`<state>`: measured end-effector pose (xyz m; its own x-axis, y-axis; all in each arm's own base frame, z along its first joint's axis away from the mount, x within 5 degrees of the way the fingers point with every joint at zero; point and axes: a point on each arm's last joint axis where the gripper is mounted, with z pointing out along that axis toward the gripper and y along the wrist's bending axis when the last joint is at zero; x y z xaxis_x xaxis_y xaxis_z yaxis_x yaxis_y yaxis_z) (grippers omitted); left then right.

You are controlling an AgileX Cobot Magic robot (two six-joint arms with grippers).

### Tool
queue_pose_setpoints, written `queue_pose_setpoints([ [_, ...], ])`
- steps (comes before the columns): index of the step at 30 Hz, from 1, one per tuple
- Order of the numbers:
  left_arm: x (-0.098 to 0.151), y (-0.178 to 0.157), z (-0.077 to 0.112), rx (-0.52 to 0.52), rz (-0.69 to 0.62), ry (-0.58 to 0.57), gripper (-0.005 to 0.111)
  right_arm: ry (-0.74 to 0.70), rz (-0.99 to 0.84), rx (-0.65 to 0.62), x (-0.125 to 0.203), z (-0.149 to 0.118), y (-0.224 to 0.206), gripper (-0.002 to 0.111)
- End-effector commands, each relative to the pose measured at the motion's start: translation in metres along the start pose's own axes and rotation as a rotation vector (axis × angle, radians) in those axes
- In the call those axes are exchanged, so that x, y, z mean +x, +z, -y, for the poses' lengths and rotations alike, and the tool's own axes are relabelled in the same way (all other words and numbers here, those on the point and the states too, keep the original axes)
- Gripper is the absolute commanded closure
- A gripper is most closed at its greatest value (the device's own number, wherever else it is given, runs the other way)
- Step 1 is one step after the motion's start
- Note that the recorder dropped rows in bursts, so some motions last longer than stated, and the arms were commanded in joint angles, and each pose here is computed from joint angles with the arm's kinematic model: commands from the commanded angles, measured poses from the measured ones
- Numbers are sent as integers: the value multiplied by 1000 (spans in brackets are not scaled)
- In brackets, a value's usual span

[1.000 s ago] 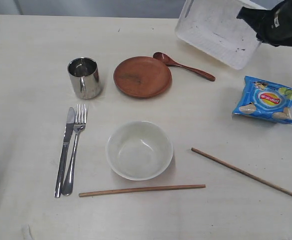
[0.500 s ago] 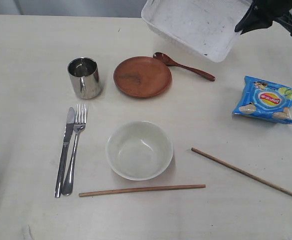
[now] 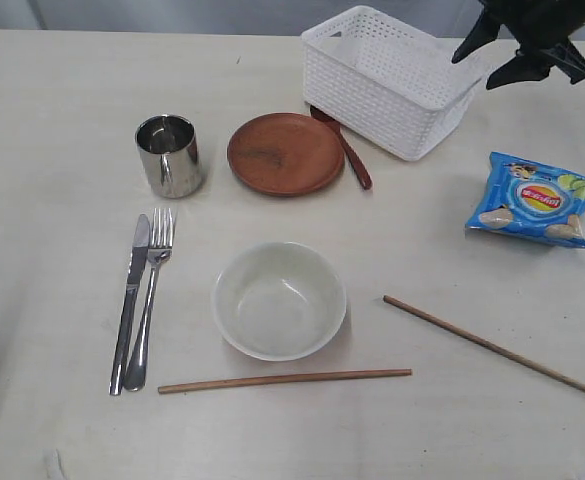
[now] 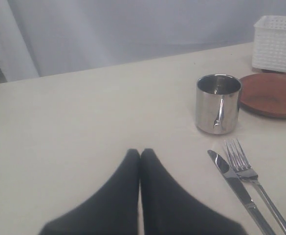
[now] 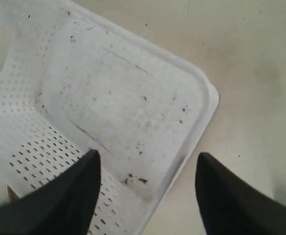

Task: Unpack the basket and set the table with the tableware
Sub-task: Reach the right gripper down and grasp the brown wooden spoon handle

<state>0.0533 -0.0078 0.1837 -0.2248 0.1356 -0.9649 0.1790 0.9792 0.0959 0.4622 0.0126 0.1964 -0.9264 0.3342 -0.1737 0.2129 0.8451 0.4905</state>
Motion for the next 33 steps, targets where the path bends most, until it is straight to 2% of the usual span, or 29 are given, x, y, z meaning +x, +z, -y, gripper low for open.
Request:
queue_pose_setpoints([
  [1, 0, 0, 0, -2, 5, -2, 107, -54, 64, -12, -5, -6, -19, 55],
  [8, 0, 0, 0, -2, 5, -2, 107, -213, 184, -38, 0, -34, -74, 59],
  [12, 0, 0, 0, -2, 5, -2, 107, -387, 112, -52, 22, -55, -96, 63],
  [16, 0, 0, 0, -2, 5, -2, 107, -466, 45, -21, 50, -70, -97, 67],
  [20, 0, 0, 0, -2, 5, -2, 107, -542, 8, -33, 90, -85, -87, 67],
  [24, 0, 0, 0, -2, 5, -2, 107, -638, -95, -37, 137, -101, -55, 67],
  [26, 0, 0, 0, -2, 5, -2, 107, -676, -113, -12, 150, -103, -37, 67],
  [33, 0, 0, 0, -2, 5, -2, 107, -640, -119, 39, 155, -102, 11, 67],
])
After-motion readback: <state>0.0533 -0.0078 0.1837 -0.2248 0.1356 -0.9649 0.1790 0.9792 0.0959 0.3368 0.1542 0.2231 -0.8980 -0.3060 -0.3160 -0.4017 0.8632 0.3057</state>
